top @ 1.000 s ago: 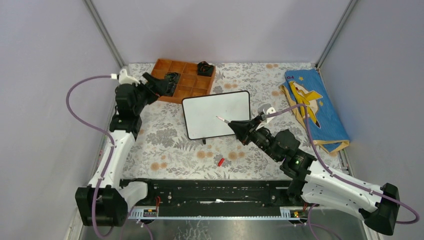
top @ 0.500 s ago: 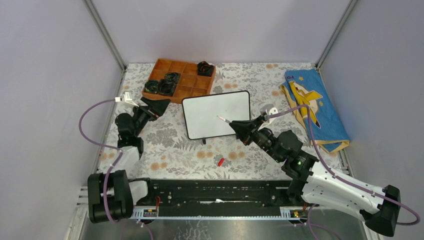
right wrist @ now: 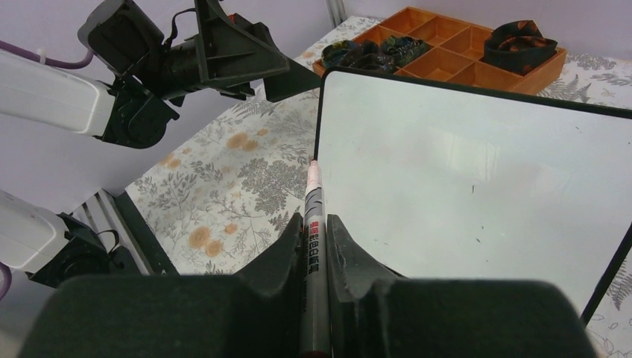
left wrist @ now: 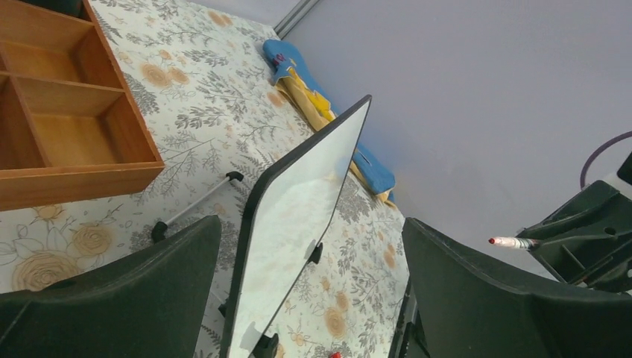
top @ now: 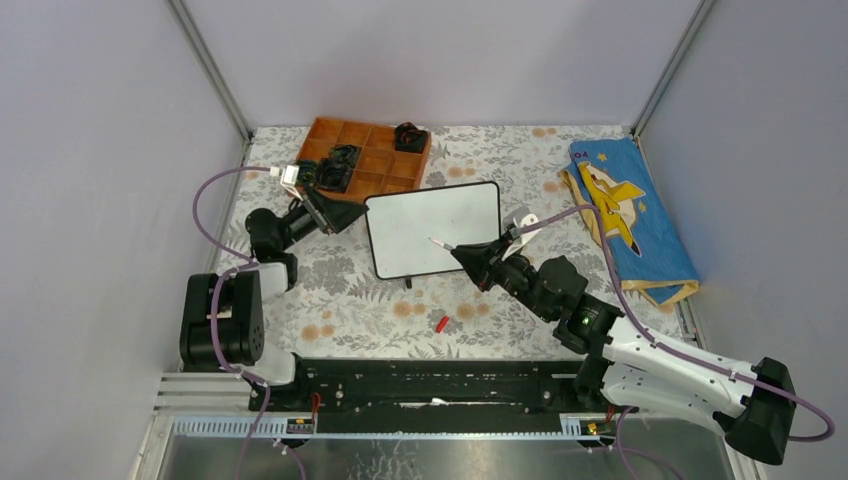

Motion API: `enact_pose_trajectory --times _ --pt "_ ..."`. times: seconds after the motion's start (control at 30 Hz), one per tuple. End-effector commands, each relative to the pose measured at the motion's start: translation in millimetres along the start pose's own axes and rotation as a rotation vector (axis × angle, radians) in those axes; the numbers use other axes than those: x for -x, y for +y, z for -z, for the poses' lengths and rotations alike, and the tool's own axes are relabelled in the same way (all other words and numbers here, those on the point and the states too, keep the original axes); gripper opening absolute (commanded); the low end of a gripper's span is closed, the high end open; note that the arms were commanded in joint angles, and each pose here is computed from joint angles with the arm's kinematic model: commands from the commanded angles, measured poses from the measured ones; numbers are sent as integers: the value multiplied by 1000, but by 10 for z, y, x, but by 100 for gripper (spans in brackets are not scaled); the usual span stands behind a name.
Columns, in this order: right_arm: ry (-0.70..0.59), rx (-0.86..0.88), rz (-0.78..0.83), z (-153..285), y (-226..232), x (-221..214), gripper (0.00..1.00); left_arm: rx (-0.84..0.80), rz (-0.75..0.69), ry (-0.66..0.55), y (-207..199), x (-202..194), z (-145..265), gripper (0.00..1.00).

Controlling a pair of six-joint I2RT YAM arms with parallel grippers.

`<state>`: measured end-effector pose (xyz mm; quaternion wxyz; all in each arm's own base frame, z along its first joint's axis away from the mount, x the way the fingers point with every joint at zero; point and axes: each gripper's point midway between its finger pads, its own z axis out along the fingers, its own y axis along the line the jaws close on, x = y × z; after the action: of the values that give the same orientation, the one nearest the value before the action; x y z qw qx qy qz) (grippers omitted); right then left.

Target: Write a sentence on the whiteboard

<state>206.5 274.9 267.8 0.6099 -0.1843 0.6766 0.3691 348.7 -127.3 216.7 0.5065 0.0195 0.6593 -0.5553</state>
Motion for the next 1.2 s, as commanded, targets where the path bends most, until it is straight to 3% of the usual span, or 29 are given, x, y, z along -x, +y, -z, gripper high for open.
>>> enact_pose_trajectory --times 0.0,0.27,0.43,0.5,0.57,0.6,0.7,0.73,0.87,1.07,1.17 --pt "-95 45 -25 -58 157 346 0 -4 -64 4 72 52 7 99" --pt "-84 45 -10 -109 165 329 0 172 18 -144 331 384 149 99" --pt "-84 48 -2 -124 174 345 0 150 67 -335 187 550 307 99" --pt "-86 51 -3 -134 180 344 0 106 49 -501 38 623 482 99" --pt "-92 55 -4 -139 187 353 0 130 173 -559 120 589 560 99" --pt "-93 57 -5 -143 192 352 0 128 210 -532 148 556 539 99" --pt "-94 65 -9 -141 205 349 0 126 165 -308 282 434 341 99" --pt "-93 64 -9 -134 203 347 0 163 212 -285 388 402 327 99" --pt "-100 46 -7 -99 161 352 0 172 115 -262 387 288 373 99" --pt "-102 52 -15 -112 169 328 0 52 4 -60 236 -131 176 99" --pt "-99 60 -20 -123 186 323 0 42 15 -33 296 -213 140 93"
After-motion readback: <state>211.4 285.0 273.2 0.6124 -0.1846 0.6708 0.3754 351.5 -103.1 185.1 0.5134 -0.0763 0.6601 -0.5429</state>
